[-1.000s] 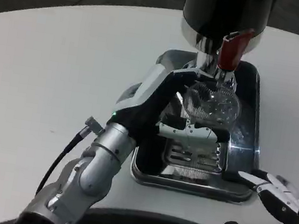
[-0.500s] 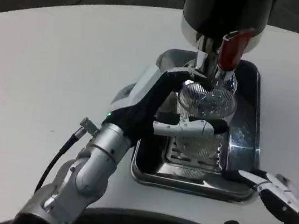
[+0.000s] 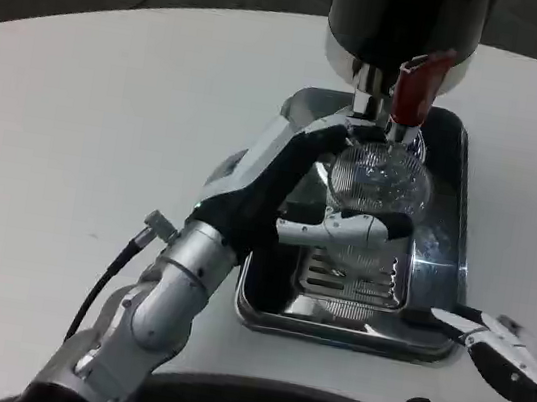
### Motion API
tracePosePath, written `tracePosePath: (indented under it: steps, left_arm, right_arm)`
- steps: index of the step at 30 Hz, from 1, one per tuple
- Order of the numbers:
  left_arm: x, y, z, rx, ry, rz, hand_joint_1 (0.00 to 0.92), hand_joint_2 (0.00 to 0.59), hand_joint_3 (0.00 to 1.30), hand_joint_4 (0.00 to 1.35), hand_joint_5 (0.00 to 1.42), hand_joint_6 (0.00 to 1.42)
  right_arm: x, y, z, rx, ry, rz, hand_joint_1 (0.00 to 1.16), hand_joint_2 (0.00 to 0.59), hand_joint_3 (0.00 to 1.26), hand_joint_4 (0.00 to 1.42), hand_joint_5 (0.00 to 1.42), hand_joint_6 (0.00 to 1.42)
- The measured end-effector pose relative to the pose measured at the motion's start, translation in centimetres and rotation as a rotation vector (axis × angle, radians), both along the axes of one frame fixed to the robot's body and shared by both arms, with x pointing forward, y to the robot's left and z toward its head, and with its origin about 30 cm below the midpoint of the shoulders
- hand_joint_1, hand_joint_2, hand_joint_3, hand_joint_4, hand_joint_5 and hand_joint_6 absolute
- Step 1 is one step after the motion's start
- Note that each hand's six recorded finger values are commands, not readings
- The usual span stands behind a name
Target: Grasp the cup under the faucet to collect the drink, then remove the cup.
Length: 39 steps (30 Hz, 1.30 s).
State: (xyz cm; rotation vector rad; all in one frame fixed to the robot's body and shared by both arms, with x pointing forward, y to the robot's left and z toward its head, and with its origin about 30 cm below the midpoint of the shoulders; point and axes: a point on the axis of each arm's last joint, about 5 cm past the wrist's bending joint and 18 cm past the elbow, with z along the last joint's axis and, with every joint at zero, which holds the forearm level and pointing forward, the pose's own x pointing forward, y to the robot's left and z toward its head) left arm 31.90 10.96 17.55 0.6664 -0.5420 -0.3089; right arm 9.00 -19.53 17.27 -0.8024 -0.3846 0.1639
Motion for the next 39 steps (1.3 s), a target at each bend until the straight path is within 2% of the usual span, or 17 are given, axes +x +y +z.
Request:
tracePosePath:
  steps: [2,4,6,17,25,29,33,39]
  left_arm:
    - [0.0,0.0,0.0,-0.002,-0.003,-0.002,0.441,0.032,0.16,0.03,0.23,0.21]
    - [0.0,0.1,0.1,-0.004,-0.004,-0.002,0.441,0.032,0.05,0.01,0.21,0.18]
    - [0.0,0.1,0.1,-0.006,-0.005,-0.001,0.441,0.031,0.0,0.0,0.2,0.16]
    - [-0.9,0.6,-0.3,-0.043,-0.001,-0.025,0.383,0.011,0.0,0.0,0.19,0.16]
    - [-3.2,1.9,-0.4,-0.11,-0.017,-0.01,0.307,0.019,0.0,0.03,0.22,0.2]
    - [-4.5,2.5,-0.3,-0.161,-0.007,-0.002,0.271,0.023,0.01,0.03,0.18,0.16]
    - [-5.7,3.2,0.3,-0.231,0.002,-0.019,0.263,0.019,0.01,0.03,0.17,0.15]
    - [-6.4,3.4,2.5,-0.29,-0.031,-0.099,0.22,0.023,0.01,0.03,0.15,0.16]
  right_arm:
    - [0.0,0.0,-0.01,0.002,-0.001,-0.001,0.57,0.477,0.28,0.22,0.11,0.01]
    - [0.0,0.0,-0.01,0.003,-0.003,-0.002,0.57,0.477,0.28,0.22,0.11,0.01]
    - [0.0,0.0,-0.01,0.003,-0.004,-0.002,0.57,0.477,0.28,0.23,0.11,0.02]
    - [-0.1,0.04,-0.01,0.005,-0.009,0.001,0.57,0.477,0.29,0.23,0.12,0.02]
    - [0.0,0.07,-0.17,0.012,-0.004,-0.002,0.57,0.477,0.29,0.23,0.12,0.02]
    - [0.0,0.09,-0.28,0.016,-0.001,-0.002,0.57,0.477,0.29,0.23,0.12,0.02]
    - [0.1,0.09,-0.32,0.016,0.0,-0.003,0.57,0.477,0.29,0.23,0.12,0.02]
    - [0.1,0.24,-0.37,0.019,0.0,0.003,0.58,0.481,0.29,0.23,0.12,0.02]
